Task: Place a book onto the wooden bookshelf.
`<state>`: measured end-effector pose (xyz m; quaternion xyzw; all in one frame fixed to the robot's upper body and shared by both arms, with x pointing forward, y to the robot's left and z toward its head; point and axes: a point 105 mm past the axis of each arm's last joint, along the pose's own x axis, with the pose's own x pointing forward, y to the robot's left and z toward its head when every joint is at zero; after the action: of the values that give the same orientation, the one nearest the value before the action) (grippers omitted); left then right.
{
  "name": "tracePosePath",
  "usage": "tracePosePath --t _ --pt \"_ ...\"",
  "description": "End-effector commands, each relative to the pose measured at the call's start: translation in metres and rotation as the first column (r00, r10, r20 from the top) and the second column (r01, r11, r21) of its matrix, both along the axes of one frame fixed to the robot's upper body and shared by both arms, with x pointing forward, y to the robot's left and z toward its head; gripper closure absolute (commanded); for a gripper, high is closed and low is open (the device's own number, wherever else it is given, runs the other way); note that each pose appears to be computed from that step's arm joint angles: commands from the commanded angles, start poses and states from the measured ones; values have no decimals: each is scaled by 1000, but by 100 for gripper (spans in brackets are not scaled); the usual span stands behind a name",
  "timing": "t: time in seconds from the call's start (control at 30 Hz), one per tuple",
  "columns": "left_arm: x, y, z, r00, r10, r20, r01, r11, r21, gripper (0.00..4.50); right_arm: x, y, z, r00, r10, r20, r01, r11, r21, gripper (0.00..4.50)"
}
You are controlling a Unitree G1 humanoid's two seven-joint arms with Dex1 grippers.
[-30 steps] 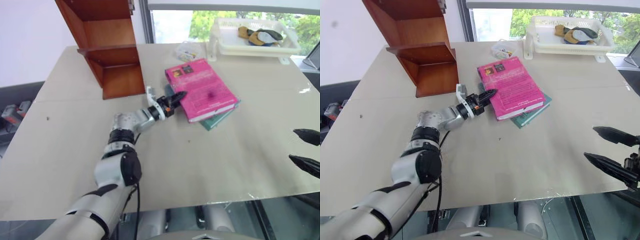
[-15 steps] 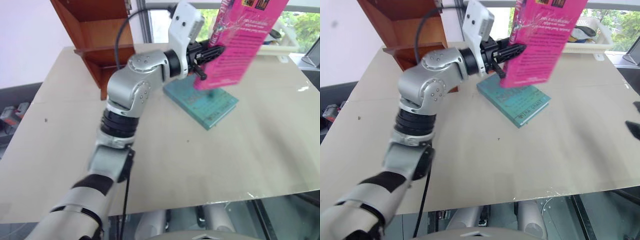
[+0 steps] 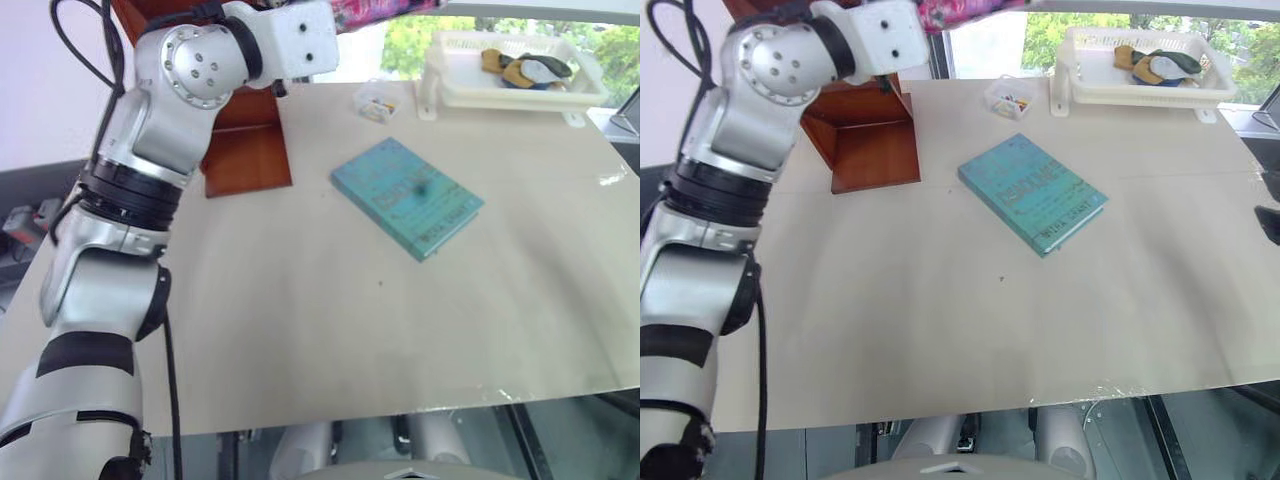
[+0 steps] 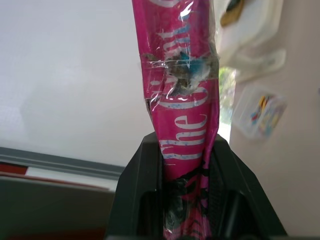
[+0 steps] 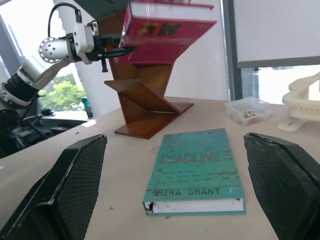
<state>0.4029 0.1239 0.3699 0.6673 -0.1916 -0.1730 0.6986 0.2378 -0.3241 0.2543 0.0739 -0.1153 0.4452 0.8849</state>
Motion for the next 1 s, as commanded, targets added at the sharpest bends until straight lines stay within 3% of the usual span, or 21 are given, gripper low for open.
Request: tracePosePath --t 0.03,0.23,0.4,0.57,0.7,1.0 --pt "-6 26 21 995 74 65 -77 996 54 392 1 -3 11 999 7 37 -5 999 -36 0" --pt "-9 88 18 956 292 0 -289 946 149 392 11 -3 13 999 28 46 -26 999 -43 0" --pt "-17 133 -5 895 434 -107 -401 885 235 392 14 -4 16 998 35 52 -32 998 -48 0" --pt "-27 145 -19 870 461 -173 -418 878 234 160 14 -6 19 998 39 56 -36 998 -55 0" --pt "-30 149 -25 852 485 -196 -439 867 237 9 13 -6 20 997 42 60 -38 997 -62 0" --pt "-37 170 1 822 562 -92 -533 816 223 9 11 -8 21 998 35 61 -31 998 -60 0"
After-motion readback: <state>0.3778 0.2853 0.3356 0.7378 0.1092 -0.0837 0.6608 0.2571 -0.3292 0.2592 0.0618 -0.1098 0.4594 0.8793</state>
